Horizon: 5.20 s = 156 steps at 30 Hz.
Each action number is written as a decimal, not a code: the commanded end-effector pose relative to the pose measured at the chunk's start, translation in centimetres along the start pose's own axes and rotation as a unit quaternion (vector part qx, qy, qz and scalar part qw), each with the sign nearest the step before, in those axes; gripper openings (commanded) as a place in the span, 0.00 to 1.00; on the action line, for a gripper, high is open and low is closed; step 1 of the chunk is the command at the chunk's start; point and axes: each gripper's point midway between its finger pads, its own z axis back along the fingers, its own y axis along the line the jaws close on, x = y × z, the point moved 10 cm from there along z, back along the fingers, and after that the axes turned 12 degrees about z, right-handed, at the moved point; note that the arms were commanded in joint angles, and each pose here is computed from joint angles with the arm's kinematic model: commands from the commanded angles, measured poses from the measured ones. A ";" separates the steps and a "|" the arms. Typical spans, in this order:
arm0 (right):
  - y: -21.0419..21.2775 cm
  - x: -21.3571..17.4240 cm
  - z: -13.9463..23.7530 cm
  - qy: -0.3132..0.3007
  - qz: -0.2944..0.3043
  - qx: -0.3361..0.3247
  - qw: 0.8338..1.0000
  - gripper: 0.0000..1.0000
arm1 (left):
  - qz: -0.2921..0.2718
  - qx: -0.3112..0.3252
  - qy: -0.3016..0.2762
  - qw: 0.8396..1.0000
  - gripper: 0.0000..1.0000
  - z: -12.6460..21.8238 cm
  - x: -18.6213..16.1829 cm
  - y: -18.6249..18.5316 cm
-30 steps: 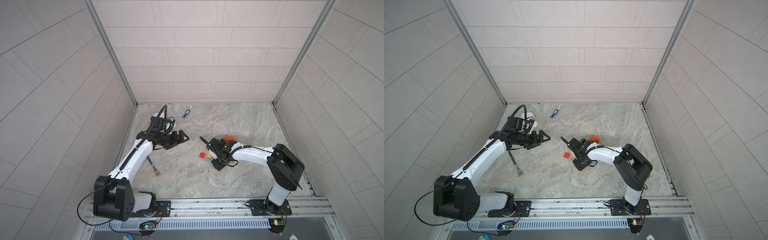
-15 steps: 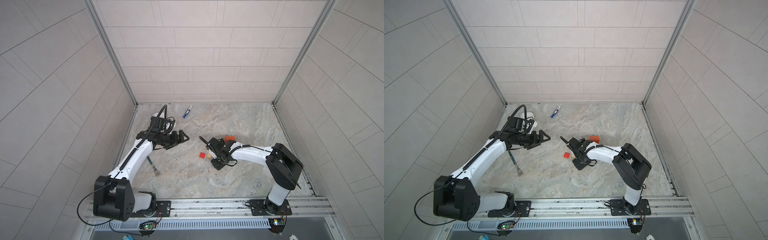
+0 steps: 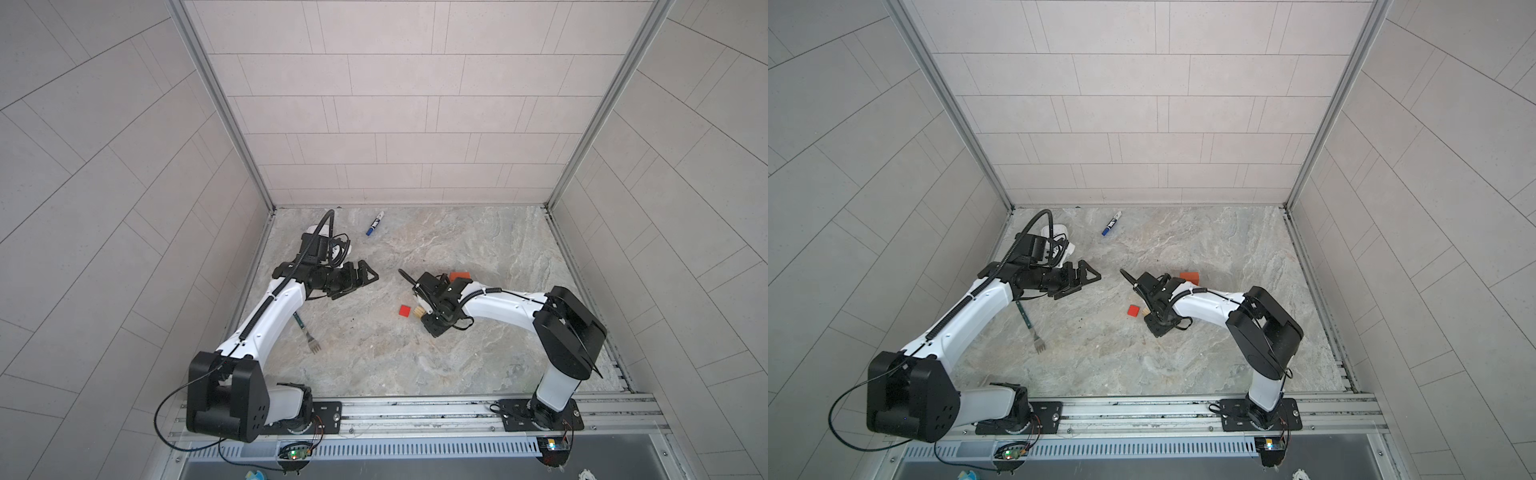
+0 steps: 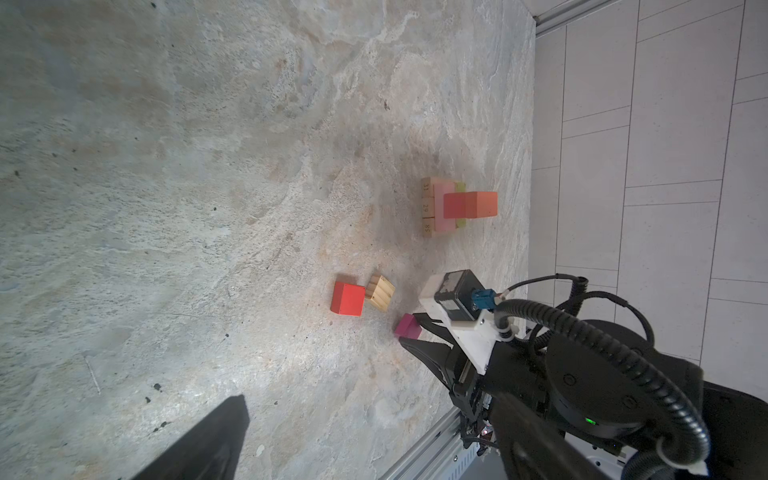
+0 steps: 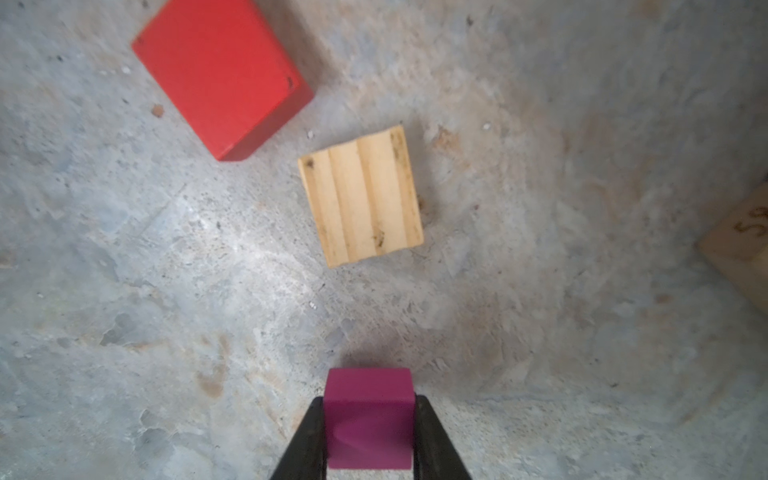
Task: Build the wood block tower
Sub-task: 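Lift the magenta cube with the right gripper, then carry the magenta cube with the right gripper over the stack, then lower the magenta cube onto the orange block with the right gripper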
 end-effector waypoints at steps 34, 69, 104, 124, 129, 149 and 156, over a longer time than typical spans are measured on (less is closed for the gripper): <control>-6.7 0.2 8.4 -0.011 -0.210 -0.074 0.975 0.31 | -0.004 -0.009 -0.001 1.000 0.99 0.1 -0.1 0.0; -13.7 3.7 8.9 -0.011 -0.285 -0.097 0.954 0.31 | -0.001 -0.016 0.000 1.000 0.99 0.1 -0.2 0.0; -15.2 4.0 6.3 -0.011 -0.304 -0.083 0.949 0.30 | -0.002 -0.016 -0.001 1.000 0.99 0.1 -0.2 0.0; -15.4 3.9 5.7 -0.004 -0.307 -0.085 0.948 0.30 | -0.002 -0.014 -0.002 1.000 0.98 0.2 -0.2 0.0; -15.4 3.9 5.6 -0.004 -0.308 -0.085 0.948 0.30 | -0.002 -0.015 -0.001 1.000 0.99 0.1 -0.2 0.0; -15.6 3.8 5.7 -0.005 -0.311 -0.084 0.947 0.32 | -0.002 -0.014 -0.001 1.000 0.99 0.1 -0.2 0.0; -15.6 3.7 5.7 -0.005 -0.309 -0.082 0.947 0.34 | -0.001 -0.015 -0.001 1.000 0.99 0.1 -0.1 0.0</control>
